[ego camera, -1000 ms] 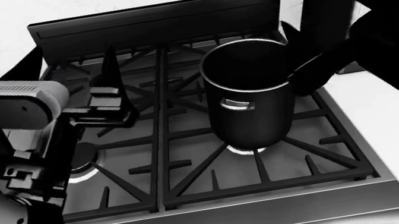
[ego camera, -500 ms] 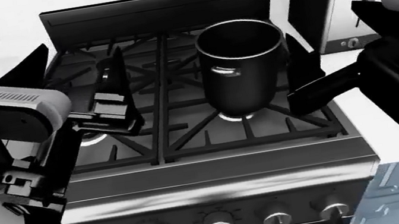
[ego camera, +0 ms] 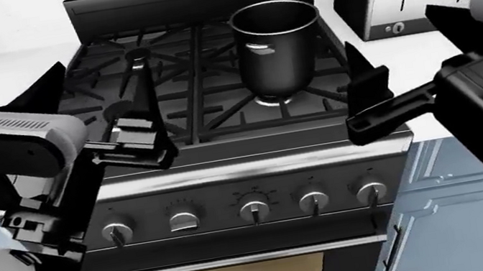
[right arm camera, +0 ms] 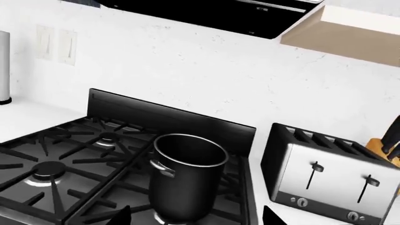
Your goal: Frozen meat rests on a plate on the counter. Retrieve the meat and place it in a pot on a burner. Then turn the burner on.
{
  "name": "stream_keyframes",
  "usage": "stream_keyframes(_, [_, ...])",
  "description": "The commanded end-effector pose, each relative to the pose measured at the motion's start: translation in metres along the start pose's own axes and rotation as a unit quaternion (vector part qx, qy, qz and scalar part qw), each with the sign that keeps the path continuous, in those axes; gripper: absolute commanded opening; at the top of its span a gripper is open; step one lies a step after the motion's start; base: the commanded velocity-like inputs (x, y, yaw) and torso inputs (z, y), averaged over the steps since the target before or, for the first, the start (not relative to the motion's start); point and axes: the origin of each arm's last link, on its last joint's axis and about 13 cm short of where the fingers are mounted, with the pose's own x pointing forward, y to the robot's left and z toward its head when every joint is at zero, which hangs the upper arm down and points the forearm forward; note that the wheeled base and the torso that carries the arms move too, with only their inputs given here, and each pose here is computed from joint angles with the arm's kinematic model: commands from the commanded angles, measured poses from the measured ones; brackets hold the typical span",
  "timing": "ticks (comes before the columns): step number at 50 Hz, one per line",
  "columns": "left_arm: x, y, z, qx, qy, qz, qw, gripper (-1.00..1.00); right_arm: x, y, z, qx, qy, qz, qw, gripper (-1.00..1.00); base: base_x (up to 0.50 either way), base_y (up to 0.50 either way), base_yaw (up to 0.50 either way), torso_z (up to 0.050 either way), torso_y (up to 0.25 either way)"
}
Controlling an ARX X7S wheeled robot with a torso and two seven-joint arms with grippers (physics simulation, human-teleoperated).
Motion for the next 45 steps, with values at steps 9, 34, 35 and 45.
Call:
stream_keyframes(9, [-0.023, -0.010, -0.016, -0.027, -0.107, 0.016, 0.994, 1.00, -0.013, 0.013, -0.010, -0.011, -0.018, -0.001, 1.000, 1.00, 0.00, 0.00, 0.00, 0.000, 0.000])
stream_keyframes(34, [-0.053, 0.000, -0.068, 0.025, -0.199, 0.028, 0.979, 1.00, -0.048, 0.052, -0.062, -0.026, -0.064, -0.049, 0.996, 1.00, 0.00, 0.00, 0.00, -0.032, 0.000])
stream_keyframes(35, [-0.052, 0.000, -0.068, 0.024, -0.199, 0.031, 0.979, 1.00, -0.049, 0.053, -0.063, -0.016, -0.065, -0.053, 0.996, 1.00, 0.00, 0.00, 0.00, -0.050, 0.002])
stream_keyframes(45, [-0.054, -0.005, -0.079, 0.030, -0.184, 0.016, 0.982, 1.00, -0.052, 0.050, -0.082, 0.034, -0.068, -0.076, 0.994, 1.00, 0.00, 0.00, 0.00, -0.050, 0.001])
